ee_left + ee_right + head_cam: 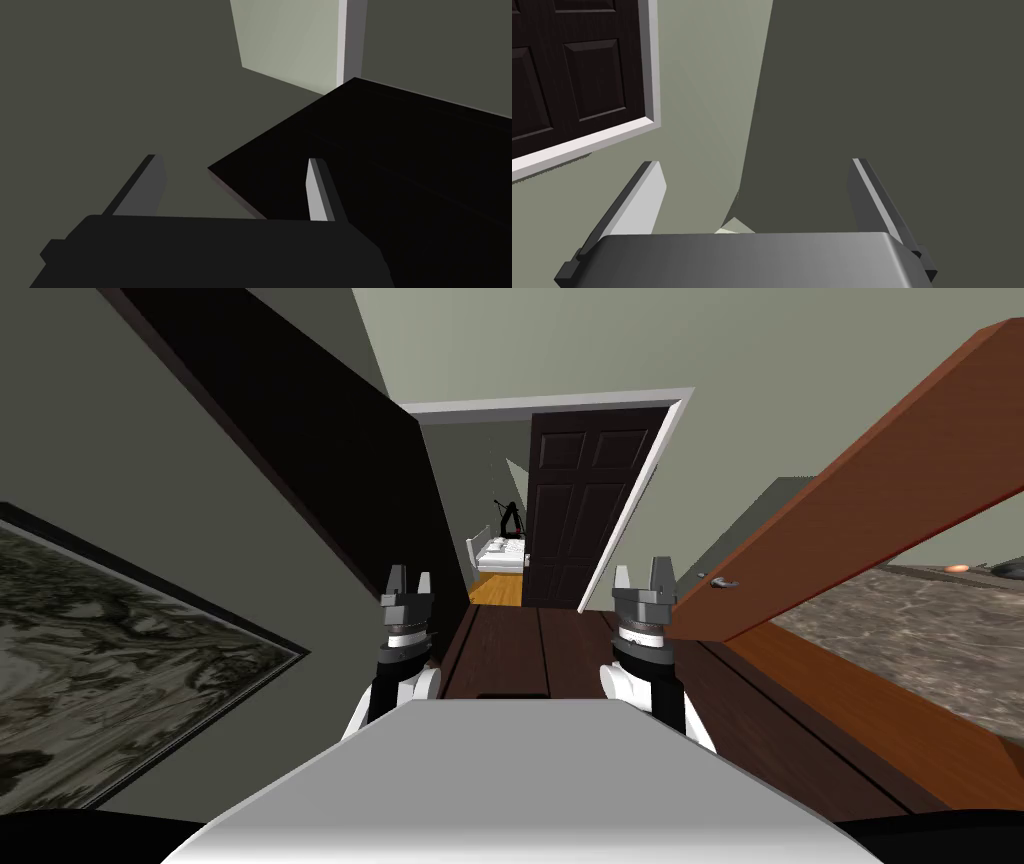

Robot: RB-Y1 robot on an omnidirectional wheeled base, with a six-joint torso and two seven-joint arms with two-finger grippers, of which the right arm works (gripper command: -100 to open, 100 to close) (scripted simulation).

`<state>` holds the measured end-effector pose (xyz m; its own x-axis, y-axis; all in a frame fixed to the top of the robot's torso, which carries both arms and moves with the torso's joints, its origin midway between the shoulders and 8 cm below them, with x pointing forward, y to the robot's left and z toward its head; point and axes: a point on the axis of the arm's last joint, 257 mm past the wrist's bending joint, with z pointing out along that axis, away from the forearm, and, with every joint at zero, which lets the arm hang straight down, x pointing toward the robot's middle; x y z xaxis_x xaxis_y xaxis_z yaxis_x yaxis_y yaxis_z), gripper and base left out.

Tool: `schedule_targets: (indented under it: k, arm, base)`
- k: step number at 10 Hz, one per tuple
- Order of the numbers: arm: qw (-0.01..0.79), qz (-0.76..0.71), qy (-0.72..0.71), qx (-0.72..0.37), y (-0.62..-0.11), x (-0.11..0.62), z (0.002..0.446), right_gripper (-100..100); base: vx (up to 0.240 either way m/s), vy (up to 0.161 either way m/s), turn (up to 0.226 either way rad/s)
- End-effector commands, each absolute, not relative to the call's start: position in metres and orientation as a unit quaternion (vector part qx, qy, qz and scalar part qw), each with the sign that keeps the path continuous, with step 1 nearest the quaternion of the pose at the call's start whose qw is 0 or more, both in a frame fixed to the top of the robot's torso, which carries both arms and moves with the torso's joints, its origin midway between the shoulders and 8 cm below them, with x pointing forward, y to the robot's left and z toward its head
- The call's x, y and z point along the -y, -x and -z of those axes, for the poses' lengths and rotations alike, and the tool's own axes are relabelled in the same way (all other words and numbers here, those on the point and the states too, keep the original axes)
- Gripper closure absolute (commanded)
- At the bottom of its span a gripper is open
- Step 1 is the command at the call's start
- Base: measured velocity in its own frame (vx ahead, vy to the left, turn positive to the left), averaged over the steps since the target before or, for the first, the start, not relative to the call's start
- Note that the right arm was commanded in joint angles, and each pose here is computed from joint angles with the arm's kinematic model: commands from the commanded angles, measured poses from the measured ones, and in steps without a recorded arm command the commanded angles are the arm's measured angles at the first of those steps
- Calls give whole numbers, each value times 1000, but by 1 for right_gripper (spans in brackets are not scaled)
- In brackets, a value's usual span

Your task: Pull the door open

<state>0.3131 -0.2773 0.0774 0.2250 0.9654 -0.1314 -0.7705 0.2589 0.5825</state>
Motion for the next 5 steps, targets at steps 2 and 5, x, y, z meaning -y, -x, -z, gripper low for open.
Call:
schedule_targets:
  k: [2, 5]
  arm:
    - [750, -575, -208, -252, -322, 278, -65, -100]
    - [742, -575, -216, -267, -334, 280, -46, -100]
  base:
    - [152, 36, -8]
    - [182, 27, -7]
